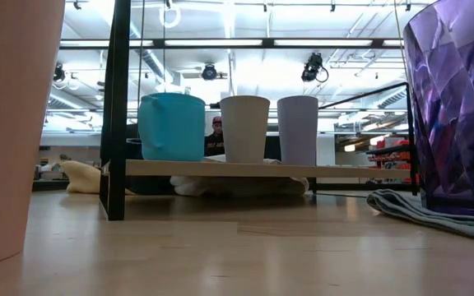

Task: Stack small to large cups/mugs on shelf
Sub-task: Align the dark blue mug with the light blue mug on the shelf

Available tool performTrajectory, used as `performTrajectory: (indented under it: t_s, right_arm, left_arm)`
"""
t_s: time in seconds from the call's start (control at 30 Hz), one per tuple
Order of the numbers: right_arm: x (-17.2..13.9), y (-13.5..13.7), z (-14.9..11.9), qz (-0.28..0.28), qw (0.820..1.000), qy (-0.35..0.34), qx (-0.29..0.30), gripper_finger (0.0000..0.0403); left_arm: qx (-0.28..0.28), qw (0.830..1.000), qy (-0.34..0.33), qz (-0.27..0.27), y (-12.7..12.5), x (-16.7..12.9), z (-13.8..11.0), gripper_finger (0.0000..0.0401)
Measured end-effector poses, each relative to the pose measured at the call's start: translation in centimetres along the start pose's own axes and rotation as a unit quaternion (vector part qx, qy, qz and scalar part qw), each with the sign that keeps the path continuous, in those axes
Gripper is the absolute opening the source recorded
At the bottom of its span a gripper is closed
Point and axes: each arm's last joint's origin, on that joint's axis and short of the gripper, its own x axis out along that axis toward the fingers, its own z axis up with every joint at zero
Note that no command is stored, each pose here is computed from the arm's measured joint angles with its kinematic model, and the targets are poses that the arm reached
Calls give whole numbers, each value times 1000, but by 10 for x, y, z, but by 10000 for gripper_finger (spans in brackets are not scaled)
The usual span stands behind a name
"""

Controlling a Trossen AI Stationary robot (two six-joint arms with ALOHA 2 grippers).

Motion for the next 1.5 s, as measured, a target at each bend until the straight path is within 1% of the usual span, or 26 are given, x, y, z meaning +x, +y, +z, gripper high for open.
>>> performTrajectory:
  t_s: [0.13,0.23,0.3,0.37,0.43,0.57,0.63,0.73,0.8,0.97,1.1,1.17,1.23,1.33,1.4,1.47,1.5]
  right_arm:
    - [-18,-12,-10,-17,995,-92,34,113]
    - [-29,-23,-17,-54,985,-153,53,113]
    - [-37,-29,-21,-84,975,-191,72,113]
    - [-44,-34,-22,-105,964,-226,93,113]
    - [-48,-36,-21,-118,955,-252,101,113]
    - [-52,-39,-21,-143,947,-271,100,113]
    - [-51,-42,-19,-153,944,-273,107,113]
    - [-51,-47,-18,-169,940,-275,114,113]
    - [-51,-49,-17,-185,935,-279,116,113]
    - [-56,-58,-18,-208,933,-278,93,113]
    - [-69,-65,-27,-207,931,-288,82,113]
    - [-76,-68,-33,-201,931,-295,81,113]
    - [-84,-72,-39,-192,930,-303,78,113]
    - [-94,-75,-48,-184,930,-312,57,113]
    - [-99,-77,-53,-179,931,-316,41,113]
    - [-104,-80,-57,-175,930,-320,38,113]
    - [-105,-81,-59,-171,931,-321,38,113]
  left_arm:
    - [1,1000,-3,-27,-3,0,0,148]
    - [7,999,3,-43,-8,-1,-1,145]
    - [21,998,15,-49,-12,-1,-3,145]
    - [37,998,26,-35,-14,-2,-5,146]
    - [51,997,47,-12,-14,-2,-8,148]
    - [58,991,105,53,-8,3,-17,152]
    - [47,989,114,75,-6,6,-18,153]
    - [22,989,117,86,-2,8,-19,151]
    - [17,989,120,87,-2,9,-19,149]
    - [-1,984,158,87,-5,21,-24,148]
    - [-16,980,181,86,-10,42,-26,155]
    - [-19,977,192,89,-13,60,-26,159]
    - [-15,971,219,95,-13,81,-30,163]
    - [-21,956,273,106,-10,114,-40,168]
    - [-24,943,315,108,-7,135,-50,171]
    - [-30,931,351,96,-5,155,-59,176]
    - [-31,926,367,81,-4,163,-63,179]
